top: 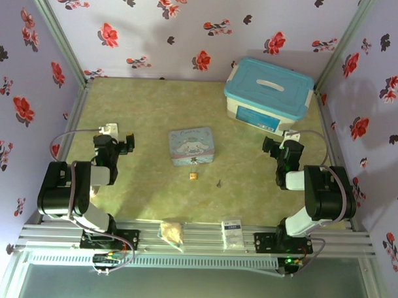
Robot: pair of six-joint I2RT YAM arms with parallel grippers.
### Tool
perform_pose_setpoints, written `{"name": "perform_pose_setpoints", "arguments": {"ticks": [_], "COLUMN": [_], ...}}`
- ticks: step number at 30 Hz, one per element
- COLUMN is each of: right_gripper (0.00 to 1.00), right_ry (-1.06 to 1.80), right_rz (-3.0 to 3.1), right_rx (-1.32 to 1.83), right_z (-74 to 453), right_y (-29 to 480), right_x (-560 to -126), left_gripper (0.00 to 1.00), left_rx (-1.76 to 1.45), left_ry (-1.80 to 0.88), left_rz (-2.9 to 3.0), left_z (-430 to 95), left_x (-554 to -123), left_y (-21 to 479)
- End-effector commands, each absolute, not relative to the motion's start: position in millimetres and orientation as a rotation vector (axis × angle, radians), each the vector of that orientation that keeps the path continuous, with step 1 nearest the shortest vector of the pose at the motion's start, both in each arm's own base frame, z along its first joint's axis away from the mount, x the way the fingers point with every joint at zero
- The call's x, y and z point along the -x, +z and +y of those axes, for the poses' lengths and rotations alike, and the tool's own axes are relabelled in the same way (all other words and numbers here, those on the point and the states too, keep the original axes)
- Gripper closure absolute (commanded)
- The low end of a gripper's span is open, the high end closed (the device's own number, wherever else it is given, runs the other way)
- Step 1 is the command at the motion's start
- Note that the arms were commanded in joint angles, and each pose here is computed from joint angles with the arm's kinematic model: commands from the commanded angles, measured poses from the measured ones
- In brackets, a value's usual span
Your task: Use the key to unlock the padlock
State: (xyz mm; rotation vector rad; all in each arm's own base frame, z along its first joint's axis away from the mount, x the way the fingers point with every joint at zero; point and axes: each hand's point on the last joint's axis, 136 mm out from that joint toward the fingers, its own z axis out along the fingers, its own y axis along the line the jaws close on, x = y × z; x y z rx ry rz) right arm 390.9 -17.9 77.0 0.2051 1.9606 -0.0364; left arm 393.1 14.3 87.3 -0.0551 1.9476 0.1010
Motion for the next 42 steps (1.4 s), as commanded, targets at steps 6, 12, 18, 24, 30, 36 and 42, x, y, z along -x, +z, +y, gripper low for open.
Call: {"name": "perform_pose_setpoints", "arguments": {"ticks": [6,12,18,24,30,36,42], "right_gripper": [0.01,0.01,0.01,0.01,0.01,0.01,0.01], "right_ry": [-0.047,-0.047,-0.047,-0.045,-0.047,-0.062,-0.065], "right_rz": [1.938,1.938,1.934,1.931,1.927,1.912,1.852], "right_rx": [-0.187,-0.186,-0.186,-0.185,-0.184,-0.197,-0.2], "right_z": [-19.2,-19.0,-19.2,-18.8,-18.8,-21.1,-22.0], "right_y": [85.6,85.4,86.7,88.5,101.4,113.9,137.0], "right_x": [-396.9,-396.9,-396.8,-397.9,-393.8,-388.4,-377.1], "left_gripper": [0.0,0.0,0.0,0.0,0.0,0.0,0.0], "left_rx": [0.042,0.04,0.039,0.04,0.086,0.103,0.26], "left_ry": [0.108,0.108,0.107,0.106,0.136,0.137,-0.134], "left_rz": [1.924,1.925,1.923,1.922,1.875,1.811,1.75], "left_z": [16.1,15.7,15.4,15.4,23.0,24.5,8.6], "left_x": [-398.7,-398.9,-398.8,-398.8,-388.7,-375.1,-372.6], "left_y": [94.0,93.7,94.3,94.5,117.8,154.5,196.5]}}
